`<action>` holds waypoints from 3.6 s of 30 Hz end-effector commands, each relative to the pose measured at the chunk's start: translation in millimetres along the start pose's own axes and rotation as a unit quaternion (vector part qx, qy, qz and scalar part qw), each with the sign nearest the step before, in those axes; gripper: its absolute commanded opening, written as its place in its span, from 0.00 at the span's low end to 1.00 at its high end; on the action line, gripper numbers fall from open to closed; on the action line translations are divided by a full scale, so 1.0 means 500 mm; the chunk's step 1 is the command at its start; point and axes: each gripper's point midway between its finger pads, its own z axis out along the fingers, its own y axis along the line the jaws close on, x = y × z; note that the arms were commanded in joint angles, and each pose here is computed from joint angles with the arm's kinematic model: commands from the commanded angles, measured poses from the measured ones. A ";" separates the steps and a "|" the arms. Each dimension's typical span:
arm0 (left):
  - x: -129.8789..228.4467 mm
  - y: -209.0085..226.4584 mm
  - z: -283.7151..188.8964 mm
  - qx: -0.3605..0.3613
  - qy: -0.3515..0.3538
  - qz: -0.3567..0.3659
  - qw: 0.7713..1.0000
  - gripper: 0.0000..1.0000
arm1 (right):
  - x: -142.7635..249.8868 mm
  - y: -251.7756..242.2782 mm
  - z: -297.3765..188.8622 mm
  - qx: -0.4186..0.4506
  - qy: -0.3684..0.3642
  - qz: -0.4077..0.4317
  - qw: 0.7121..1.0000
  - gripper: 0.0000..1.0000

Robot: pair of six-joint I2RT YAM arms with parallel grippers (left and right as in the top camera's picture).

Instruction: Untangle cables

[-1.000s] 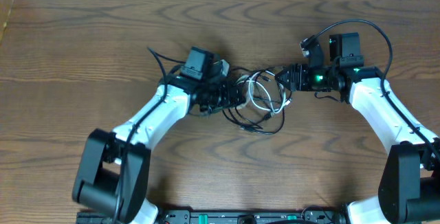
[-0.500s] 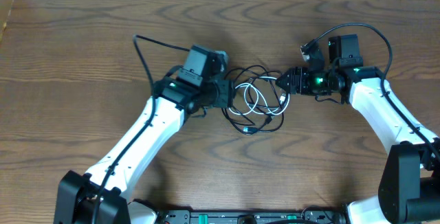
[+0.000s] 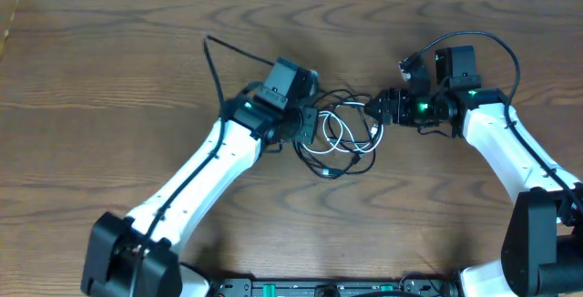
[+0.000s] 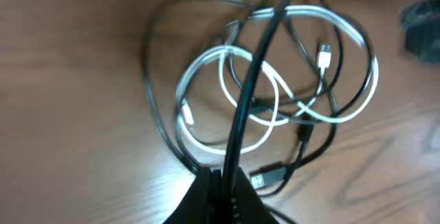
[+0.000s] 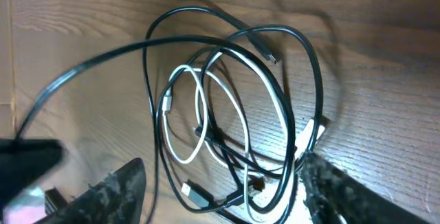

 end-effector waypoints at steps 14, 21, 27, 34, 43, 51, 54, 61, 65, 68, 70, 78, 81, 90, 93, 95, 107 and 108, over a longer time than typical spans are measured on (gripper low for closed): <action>-0.198 -0.018 -0.421 -0.002 -0.239 0.016 0.971 0.07 | -0.016 -0.028 -0.006 0.043 -0.015 0.002 0.999 0.99; -0.244 -0.052 -0.509 0.022 -0.301 0.031 0.953 0.07 | -0.022 -0.054 -0.009 0.080 -0.024 0.003 0.996 0.99; -0.280 -0.076 -0.593 0.034 -0.359 0.041 0.932 0.07 | -0.022 -0.054 -0.009 0.080 -0.024 0.003 0.996 0.99; -0.306 -0.087 -0.624 0.038 -0.392 0.054 0.918 0.07 | -0.022 -0.054 -0.009 0.080 -0.024 0.002 0.996 0.99; -0.318 -0.155 -0.638 0.122 -0.384 0.094 0.910 0.07 | -0.022 -0.054 -0.009 0.080 -0.024 0.002 0.996 0.99; -0.322 -0.162 -0.624 0.124 -0.347 0.100 0.924 0.07 | -0.022 -0.054 -0.009 0.080 -0.024 0.002 0.996 0.99; -0.319 -0.159 -0.613 0.122 -0.337 0.098 0.929 0.07 | -0.022 -0.054 -0.009 0.080 -0.024 0.002 0.996 0.99; -0.307 -0.149 -0.570 0.116 -0.299 0.089 0.943 0.07 | -0.022 -0.054 -0.009 0.080 -0.024 0.002 0.996 0.99; -0.306 -0.143 -0.544 0.113 -0.281 0.084 0.949 0.07 | -0.022 -0.054 -0.009 0.080 -0.024 0.003 0.996 0.99; -0.290 -0.137 -0.530 0.109 -0.259 0.079 0.956 0.07 | -0.022 -0.054 -0.009 0.080 -0.024 0.002 0.996 0.99; -0.278 -0.132 -0.520 0.104 -0.244 0.082 0.961 0.07 | -0.022 -0.054 -0.009 0.080 -0.024 0.002 0.996 0.99; -0.303 -0.142 -0.560 0.105 -0.280 0.092 0.950 0.07 | -0.019 -0.043 -0.007 0.065 -0.020 0.008 0.998 0.99; -0.326 -0.160 -0.628 0.112 -0.328 0.104 0.932 0.07 | -0.018 -0.039 -0.007 0.059 -0.019 0.016 0.998 0.99; -0.343 -0.225 -0.862 0.150 -0.473 0.150 0.855 0.08 | -0.024 0.005 -0.007 -0.006 -0.018 0.030 0.999 0.92; -0.342 -0.235 -0.915 0.156 -0.511 0.160 0.830 0.07 | -0.024 0.057 -0.015 -0.083 -0.014 -0.025 0.996 0.88; -0.343 -0.242 -0.946 0.158 -0.533 0.166 0.814 0.07 | -0.029 0.091 -0.031 -0.129 -0.020 -0.052 0.990 0.87; -0.339 -0.250 -0.830 0.190 -0.442 0.168 0.861 0.07 | -0.068 0.262 -0.219 -0.219 -0.143 -0.203 0.944 0.88; -0.334 -0.258 -0.820 0.204 -0.429 0.173 0.863 0.07 | -0.069 0.284 -0.243 -0.231 -0.157 -0.225 0.933 0.88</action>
